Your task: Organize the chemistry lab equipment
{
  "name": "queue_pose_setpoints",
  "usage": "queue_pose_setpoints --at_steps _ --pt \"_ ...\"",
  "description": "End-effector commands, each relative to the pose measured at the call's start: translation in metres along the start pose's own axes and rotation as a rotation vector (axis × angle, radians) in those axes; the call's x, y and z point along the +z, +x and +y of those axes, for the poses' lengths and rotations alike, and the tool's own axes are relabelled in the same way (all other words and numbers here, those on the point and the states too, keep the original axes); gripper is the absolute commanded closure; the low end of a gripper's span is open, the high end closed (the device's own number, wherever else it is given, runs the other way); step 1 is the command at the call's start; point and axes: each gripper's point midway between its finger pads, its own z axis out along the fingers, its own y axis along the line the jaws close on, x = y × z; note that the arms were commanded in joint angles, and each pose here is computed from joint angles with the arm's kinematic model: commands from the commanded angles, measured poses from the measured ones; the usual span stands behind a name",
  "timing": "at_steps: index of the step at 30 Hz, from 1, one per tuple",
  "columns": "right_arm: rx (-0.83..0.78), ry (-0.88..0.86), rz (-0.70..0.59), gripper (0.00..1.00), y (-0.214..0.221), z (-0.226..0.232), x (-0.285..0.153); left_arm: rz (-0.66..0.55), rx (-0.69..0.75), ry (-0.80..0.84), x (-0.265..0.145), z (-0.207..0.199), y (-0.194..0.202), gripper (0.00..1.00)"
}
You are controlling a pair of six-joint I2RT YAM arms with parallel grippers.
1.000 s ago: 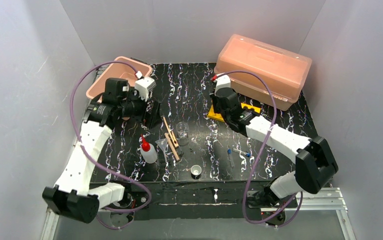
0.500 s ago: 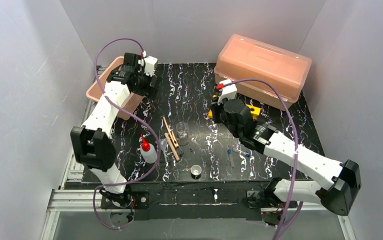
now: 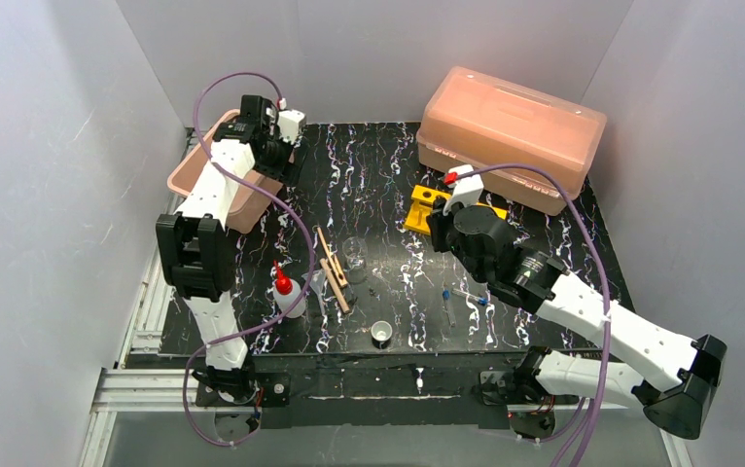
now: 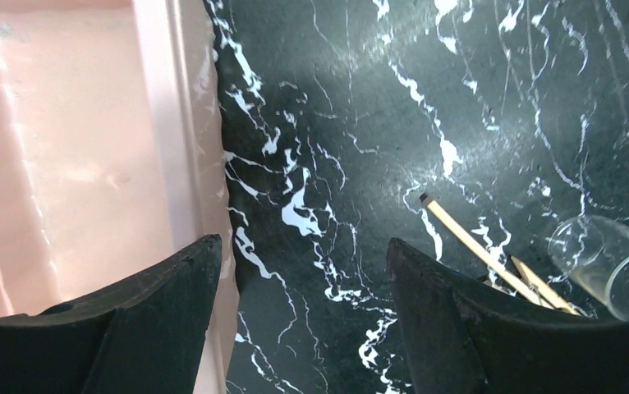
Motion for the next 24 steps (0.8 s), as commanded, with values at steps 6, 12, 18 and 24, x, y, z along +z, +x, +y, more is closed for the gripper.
queue_pose_setpoints --at_steps 6,12,18,24 --pt "0.021 0.023 -0.024 0.82 -0.005 -0.006 -0.008 0.087 0.089 0.127 -0.006 -0.019 0.038 0.42" --pt "0.016 0.027 -0.014 0.82 -0.001 -0.007 -0.007 0.004 0.105 0.04 -0.023 -0.008 0.024 0.26" --pt "0.012 0.029 0.0 0.82 0.007 -0.006 -0.003 -0.116 0.09 0.028 -0.059 -0.011 -0.006 0.2" --pt "0.003 0.029 0.016 0.82 0.01 -0.003 0.003 -0.143 0.103 0.006 -0.063 -0.005 -0.017 0.2"
